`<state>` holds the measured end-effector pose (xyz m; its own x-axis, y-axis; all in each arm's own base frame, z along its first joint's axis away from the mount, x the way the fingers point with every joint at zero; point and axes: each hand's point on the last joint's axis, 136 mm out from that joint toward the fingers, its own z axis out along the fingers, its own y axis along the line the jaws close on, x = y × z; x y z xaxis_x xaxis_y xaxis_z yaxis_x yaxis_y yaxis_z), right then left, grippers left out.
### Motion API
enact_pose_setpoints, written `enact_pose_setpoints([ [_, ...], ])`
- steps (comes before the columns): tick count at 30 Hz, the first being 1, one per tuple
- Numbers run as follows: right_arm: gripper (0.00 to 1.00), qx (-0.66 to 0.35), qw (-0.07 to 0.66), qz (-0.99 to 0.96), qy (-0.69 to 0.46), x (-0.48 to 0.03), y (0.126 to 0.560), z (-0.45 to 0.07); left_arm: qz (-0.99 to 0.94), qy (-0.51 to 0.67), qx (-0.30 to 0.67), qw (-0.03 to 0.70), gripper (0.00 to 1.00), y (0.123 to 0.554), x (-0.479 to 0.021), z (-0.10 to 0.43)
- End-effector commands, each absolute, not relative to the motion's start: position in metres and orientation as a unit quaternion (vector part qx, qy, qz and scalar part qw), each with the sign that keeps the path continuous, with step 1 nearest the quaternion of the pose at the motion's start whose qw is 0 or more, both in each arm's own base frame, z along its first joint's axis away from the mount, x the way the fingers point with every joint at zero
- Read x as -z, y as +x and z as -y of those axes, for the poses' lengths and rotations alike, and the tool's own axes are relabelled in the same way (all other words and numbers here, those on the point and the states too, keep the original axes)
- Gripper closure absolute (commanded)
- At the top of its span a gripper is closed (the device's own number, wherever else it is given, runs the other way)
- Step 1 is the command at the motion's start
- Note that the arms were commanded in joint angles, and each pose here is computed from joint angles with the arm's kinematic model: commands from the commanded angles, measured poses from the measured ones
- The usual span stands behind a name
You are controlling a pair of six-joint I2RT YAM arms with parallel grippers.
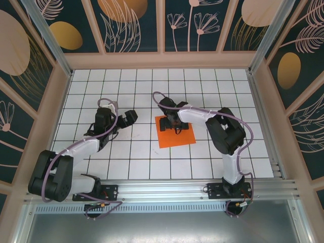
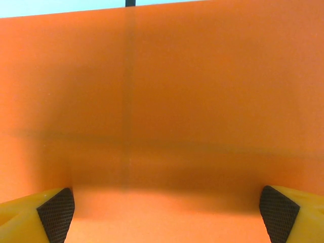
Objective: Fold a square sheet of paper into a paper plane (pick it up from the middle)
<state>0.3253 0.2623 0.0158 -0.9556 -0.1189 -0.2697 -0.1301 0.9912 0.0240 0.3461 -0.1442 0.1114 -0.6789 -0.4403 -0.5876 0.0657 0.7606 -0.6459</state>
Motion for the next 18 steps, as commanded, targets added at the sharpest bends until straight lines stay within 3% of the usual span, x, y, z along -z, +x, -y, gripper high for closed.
enact_pose_setpoints([
  [1,0.04,0.010,0.091,-0.992,-0.085,0.012,0.308,-0.256,-0.846,-0.090,0.343,0.398,0.02,0.352,-0.123,0.152],
  [14,0.15,0.022,0.095,-0.992,-0.086,0.012,0.308,-0.251,-0.846,-0.090,0.351,0.392,0.01,0.353,-0.125,0.155],
  [18,0.25,-0.003,0.111,-0.990,-0.089,-0.006,0.313,-0.261,-0.846,-0.091,0.350,0.391,0.02,0.353,-0.126,0.155],
])
